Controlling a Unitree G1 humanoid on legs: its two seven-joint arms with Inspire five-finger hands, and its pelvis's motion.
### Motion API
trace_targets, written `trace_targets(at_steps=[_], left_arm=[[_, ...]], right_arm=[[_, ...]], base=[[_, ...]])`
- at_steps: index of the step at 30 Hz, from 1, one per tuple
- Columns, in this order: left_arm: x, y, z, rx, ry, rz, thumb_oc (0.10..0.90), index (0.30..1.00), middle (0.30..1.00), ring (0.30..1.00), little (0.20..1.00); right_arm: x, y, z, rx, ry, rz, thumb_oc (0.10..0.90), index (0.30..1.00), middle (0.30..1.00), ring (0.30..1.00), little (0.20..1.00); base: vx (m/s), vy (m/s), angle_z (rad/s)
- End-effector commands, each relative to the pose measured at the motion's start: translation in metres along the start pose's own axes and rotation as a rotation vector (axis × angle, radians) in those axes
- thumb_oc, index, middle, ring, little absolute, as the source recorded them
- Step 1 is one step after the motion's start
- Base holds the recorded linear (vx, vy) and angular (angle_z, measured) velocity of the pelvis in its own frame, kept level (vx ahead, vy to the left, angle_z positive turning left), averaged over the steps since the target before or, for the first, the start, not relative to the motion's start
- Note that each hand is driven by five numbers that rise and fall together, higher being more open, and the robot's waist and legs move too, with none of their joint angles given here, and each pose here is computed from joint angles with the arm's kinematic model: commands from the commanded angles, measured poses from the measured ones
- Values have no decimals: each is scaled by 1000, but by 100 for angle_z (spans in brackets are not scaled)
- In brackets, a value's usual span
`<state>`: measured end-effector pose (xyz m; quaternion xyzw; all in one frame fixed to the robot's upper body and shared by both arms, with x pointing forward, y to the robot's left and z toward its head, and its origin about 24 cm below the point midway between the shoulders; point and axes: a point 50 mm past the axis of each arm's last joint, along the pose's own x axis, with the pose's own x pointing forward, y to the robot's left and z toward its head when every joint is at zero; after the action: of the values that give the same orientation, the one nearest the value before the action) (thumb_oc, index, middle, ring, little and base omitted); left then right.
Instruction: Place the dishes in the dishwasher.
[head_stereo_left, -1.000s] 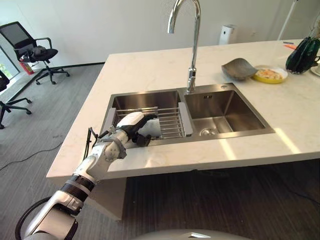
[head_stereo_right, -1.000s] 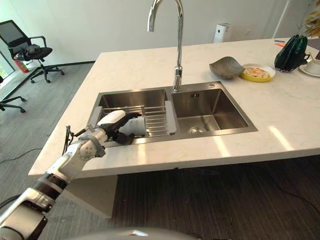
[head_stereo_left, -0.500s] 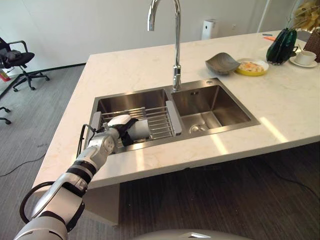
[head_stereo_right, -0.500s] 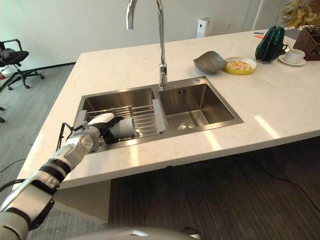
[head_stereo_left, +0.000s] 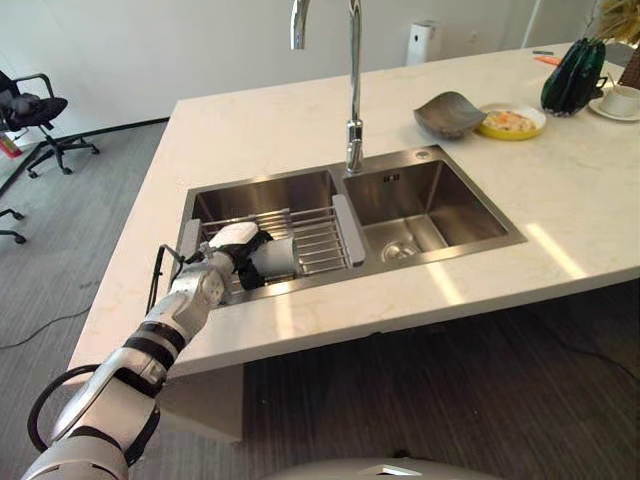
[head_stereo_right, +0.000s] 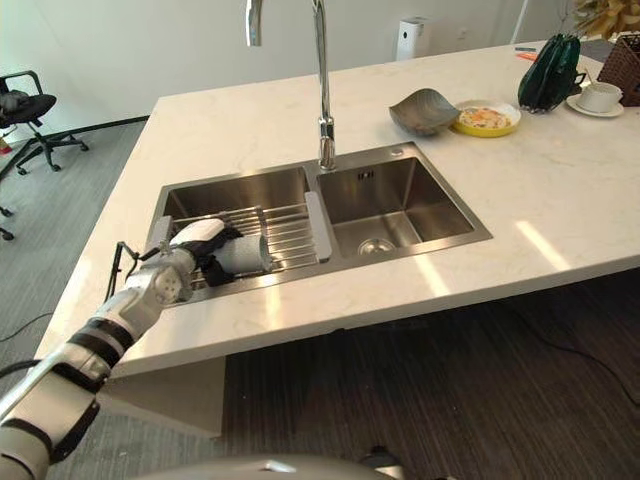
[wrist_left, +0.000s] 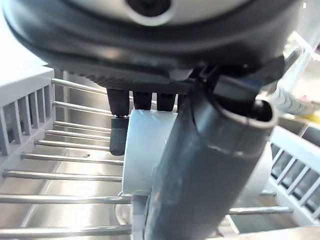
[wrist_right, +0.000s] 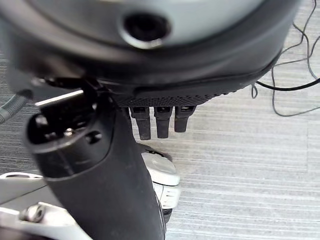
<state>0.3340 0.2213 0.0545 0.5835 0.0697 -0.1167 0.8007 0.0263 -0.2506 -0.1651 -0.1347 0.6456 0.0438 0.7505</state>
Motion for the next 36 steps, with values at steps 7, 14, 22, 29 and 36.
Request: trace_targets(at_steps=[7, 14, 22, 29, 36], left_arm=[[-28, 111, 38, -804, -307, 813, 400, 300, 300, 300, 300], [-97, 117, 32, -1048, -512, 1096, 400, 300, 300, 300, 300], [-134, 93, 20, -1057, -504, 1121, 400, 300, 300, 300, 300], [-140, 98, 43, -1013, -616, 1101, 400, 300, 300, 300, 300], [-132, 106, 79, -900, -760, 1005, 400, 300, 300, 300, 300]], right_arm=[[4, 10, 14, -33, -24, -29, 800, 900, 900, 900, 900], [6, 18, 34, -18, -97, -48, 800, 900, 900, 900, 900], [3, 15, 34, -101, -153, -41, 800, 900, 900, 900, 900], [1, -5, 32, -11, -156, -120, 800, 900, 900, 900, 900], [3, 4, 35, 169, -156, -133, 800, 900, 900, 900, 900]], base=[[2, -8, 6], [-10, -49, 0], [-104, -97, 62], [-279, -165, 171], [-204, 203, 200]])
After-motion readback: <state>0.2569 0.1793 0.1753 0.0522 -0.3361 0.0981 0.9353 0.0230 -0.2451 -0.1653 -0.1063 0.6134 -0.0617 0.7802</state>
